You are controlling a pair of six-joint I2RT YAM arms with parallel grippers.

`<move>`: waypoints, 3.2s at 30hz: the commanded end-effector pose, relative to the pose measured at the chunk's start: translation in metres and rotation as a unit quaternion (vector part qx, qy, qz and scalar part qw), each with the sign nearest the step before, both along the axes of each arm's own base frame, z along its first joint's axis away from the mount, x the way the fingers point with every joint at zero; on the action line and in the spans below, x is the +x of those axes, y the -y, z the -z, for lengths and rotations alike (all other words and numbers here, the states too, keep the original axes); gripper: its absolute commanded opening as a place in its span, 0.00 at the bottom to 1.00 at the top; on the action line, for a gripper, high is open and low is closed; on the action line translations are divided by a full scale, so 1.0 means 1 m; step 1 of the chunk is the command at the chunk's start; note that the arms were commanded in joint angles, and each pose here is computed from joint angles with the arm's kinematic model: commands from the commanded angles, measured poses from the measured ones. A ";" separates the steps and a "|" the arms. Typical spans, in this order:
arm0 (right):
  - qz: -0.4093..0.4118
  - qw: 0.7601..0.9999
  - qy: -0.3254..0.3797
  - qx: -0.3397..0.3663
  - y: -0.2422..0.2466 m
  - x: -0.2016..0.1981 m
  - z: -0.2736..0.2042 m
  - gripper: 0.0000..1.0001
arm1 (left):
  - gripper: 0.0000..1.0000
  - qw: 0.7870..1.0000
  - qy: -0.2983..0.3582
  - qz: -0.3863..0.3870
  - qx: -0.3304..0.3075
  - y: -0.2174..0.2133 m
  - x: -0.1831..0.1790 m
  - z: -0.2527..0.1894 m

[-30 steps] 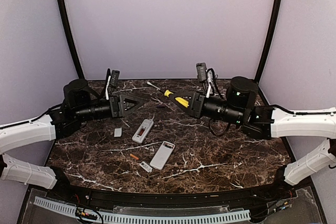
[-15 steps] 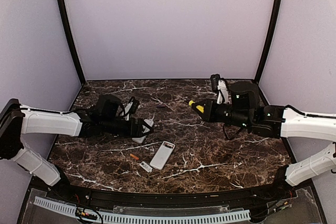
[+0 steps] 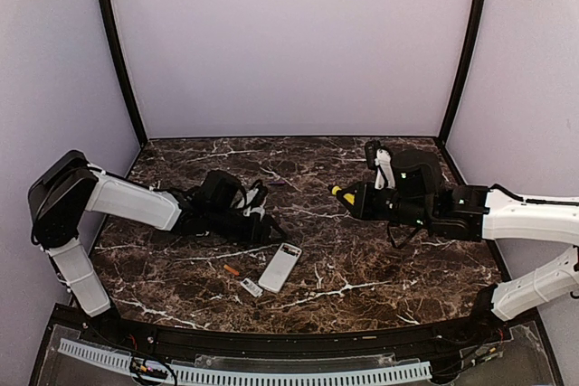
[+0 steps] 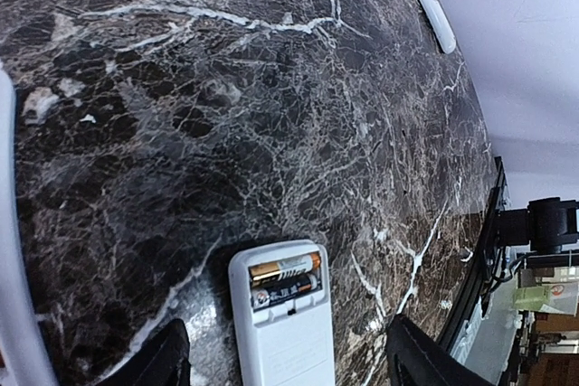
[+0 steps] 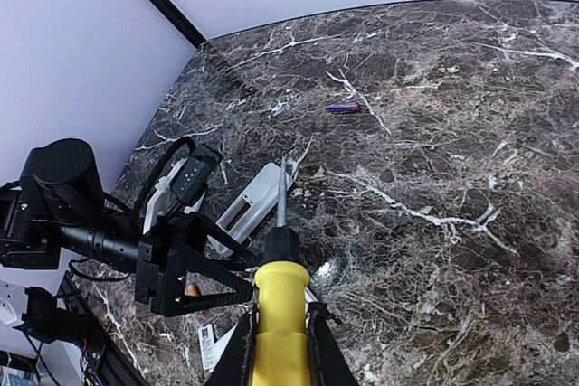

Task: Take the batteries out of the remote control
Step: Adjust the remote control without the battery cover at the center of the board, then hold the remote control without the battery cover at the center of the board.

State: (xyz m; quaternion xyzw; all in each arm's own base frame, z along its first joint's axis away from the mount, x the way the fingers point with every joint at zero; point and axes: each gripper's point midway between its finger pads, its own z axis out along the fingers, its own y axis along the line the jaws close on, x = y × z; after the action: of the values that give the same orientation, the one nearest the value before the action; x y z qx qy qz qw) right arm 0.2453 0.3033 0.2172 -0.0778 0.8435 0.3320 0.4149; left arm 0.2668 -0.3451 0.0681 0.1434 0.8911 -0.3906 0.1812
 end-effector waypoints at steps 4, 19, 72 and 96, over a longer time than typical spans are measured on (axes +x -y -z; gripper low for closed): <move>0.017 1.000 0.004 0.011 0.001 0.006 -0.003 0.00 | 0.73 1.000 -0.009 0.019 -0.021 0.021 0.003 0.005; 0.024 1.000 -0.002 0.005 0.007 0.004 0.003 0.00 | 0.73 0.997 -0.024 0.068 -0.023 0.045 -0.004 0.023; -0.115 0.953 -0.220 -0.176 -0.031 -0.102 0.078 0.00 | 0.57 0.986 -0.099 -0.064 0.117 -0.030 -0.065 0.015; -0.051 0.929 -0.270 -0.249 -0.038 -0.097 0.102 0.00 | 0.43 0.985 -0.104 -0.061 0.125 -0.036 -0.071 0.025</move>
State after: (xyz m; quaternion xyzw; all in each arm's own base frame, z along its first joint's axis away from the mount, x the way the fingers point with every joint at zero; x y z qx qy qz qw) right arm 0.1477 0.3404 0.1121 -0.1482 0.9707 0.1474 0.1189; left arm 0.2008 -0.3126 0.0402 0.0646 0.9548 -0.2751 0.0927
